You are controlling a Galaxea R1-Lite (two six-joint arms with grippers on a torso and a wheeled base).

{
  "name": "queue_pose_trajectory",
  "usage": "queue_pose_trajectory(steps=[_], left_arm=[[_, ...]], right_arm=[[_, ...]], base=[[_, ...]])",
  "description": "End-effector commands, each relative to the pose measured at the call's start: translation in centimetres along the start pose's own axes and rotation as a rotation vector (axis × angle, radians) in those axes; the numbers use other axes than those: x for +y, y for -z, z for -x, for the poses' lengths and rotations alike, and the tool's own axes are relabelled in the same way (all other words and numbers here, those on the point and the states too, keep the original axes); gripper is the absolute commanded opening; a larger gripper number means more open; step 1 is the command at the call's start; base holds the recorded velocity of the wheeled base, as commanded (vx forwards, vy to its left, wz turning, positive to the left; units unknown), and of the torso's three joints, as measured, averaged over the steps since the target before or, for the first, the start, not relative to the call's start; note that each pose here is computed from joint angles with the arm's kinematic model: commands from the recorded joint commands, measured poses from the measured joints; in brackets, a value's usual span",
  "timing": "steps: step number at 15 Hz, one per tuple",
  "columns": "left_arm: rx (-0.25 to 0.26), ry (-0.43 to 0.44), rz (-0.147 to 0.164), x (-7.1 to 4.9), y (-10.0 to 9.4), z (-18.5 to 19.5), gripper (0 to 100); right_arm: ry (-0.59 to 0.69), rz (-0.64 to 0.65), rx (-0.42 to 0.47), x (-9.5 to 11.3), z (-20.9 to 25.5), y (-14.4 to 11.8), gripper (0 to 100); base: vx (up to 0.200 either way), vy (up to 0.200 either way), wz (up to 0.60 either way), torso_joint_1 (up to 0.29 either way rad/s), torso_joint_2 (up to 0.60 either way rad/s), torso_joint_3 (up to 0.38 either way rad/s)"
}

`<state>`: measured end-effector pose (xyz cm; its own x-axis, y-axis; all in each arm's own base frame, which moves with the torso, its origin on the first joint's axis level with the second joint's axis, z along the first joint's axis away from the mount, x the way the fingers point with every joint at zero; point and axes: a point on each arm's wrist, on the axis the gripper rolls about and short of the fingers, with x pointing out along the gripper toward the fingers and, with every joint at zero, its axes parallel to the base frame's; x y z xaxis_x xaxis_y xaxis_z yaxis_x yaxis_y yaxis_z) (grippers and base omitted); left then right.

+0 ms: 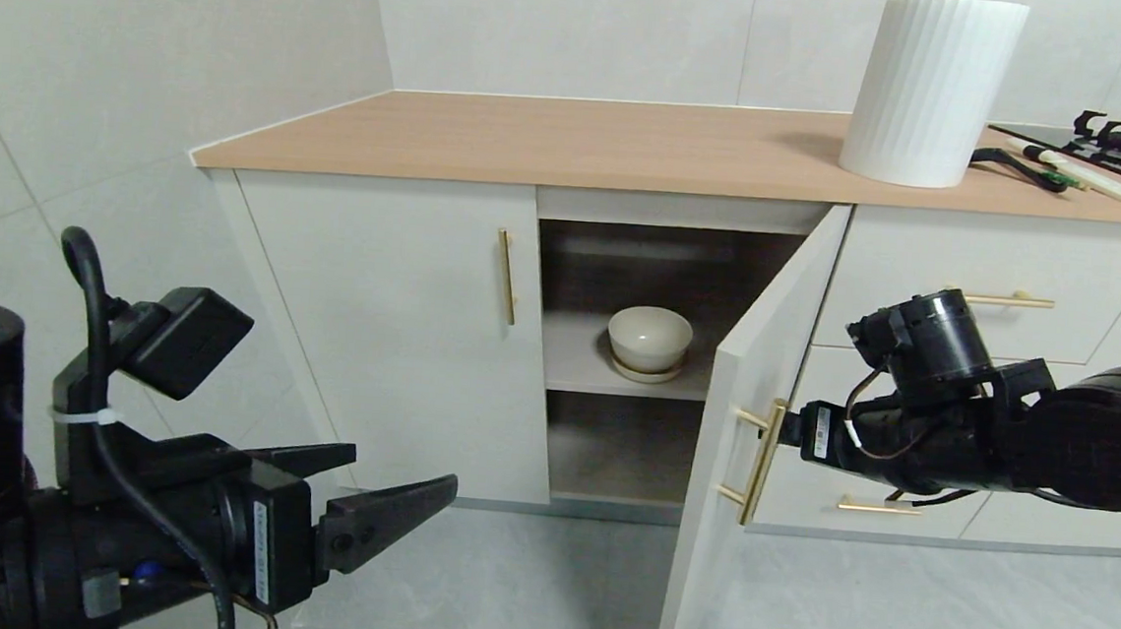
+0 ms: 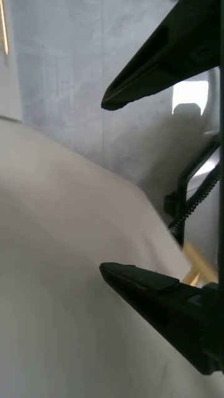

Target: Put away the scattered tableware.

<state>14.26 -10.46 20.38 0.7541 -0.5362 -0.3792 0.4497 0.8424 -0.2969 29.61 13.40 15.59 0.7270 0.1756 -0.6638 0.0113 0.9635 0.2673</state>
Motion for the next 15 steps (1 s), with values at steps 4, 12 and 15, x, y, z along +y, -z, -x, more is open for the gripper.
queue_pose_trajectory(steps=[4, 12, 15], left_arm=[[0.004, -0.001, 0.001, 0.0, 0.1, 0.0, 100], [0.029, -0.008, 0.001, 0.1, 0.4, -0.5, 100], [0.041, -0.006, -0.002, 0.2, 0.6, -0.6, 100]], right_arm=[[-0.033, -0.074, -0.019, 0.4, -2.0, 0.2, 100], [-0.058, -0.117, -0.037, 1.3, -3.7, 0.6, 100], [-0.098, -0.171, -0.069, 2.2, -4.5, 0.9, 100]], base=[[0.0, 0.0, 0.0, 0.0, 0.0, 0.0], [0.0, 0.0, 0.0, 0.0, 0.0, 0.0], [0.133, 0.0, 0.0, -0.002, 0.0, 0.002]])
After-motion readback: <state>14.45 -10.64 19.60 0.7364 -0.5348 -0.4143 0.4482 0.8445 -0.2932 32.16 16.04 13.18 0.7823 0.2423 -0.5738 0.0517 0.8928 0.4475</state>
